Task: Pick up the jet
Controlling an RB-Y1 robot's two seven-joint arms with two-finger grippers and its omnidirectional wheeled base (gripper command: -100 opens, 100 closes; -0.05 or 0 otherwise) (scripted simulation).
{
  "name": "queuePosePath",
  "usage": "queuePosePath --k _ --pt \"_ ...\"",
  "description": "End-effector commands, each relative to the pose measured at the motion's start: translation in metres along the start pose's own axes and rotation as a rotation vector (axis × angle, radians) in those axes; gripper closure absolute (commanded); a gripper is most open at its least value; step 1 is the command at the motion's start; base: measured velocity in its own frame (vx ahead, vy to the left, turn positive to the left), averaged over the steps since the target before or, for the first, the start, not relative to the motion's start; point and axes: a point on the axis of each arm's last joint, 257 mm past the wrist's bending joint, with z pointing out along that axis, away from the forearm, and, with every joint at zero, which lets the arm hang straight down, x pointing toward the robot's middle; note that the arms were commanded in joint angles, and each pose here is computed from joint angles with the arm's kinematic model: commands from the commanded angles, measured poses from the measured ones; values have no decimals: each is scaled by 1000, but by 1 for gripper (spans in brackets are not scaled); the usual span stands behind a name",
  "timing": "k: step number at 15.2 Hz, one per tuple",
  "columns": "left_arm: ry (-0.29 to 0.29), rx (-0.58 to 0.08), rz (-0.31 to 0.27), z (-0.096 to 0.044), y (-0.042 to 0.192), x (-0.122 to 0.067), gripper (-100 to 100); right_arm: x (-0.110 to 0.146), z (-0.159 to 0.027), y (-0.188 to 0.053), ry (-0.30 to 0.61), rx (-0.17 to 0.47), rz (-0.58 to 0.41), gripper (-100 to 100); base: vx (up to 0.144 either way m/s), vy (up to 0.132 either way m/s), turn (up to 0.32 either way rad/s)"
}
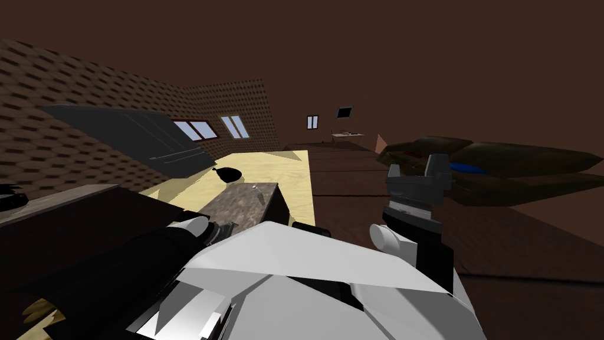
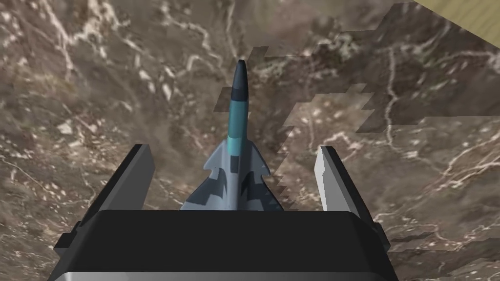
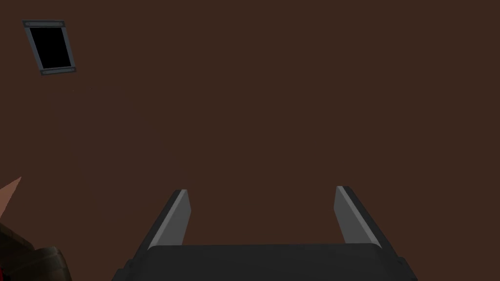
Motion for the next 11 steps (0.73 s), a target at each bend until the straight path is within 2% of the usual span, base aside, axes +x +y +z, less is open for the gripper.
queuePosePath --k 1,5,6,7,11 --pt "2 3 -5 10 -3 -1 -100 0 0 0 0 0 0 0 -3 1 -29" --pt "2 6 -12 25 -7 -3 -100 0 0 0 0 0 0 0 -38 -15 -34" --pt "2 4 -10 20 -6 -3 -100 0 0 0 0 0 0 0 -23 -9 -8" --pt "2 6 -10 21 -6 -3 100 0 0 0 0 0 0 0 -8 -3 1" --pt "1 8 -9 20 -7 -4 100 0 0 0 0 0 0 0 0 0 0"
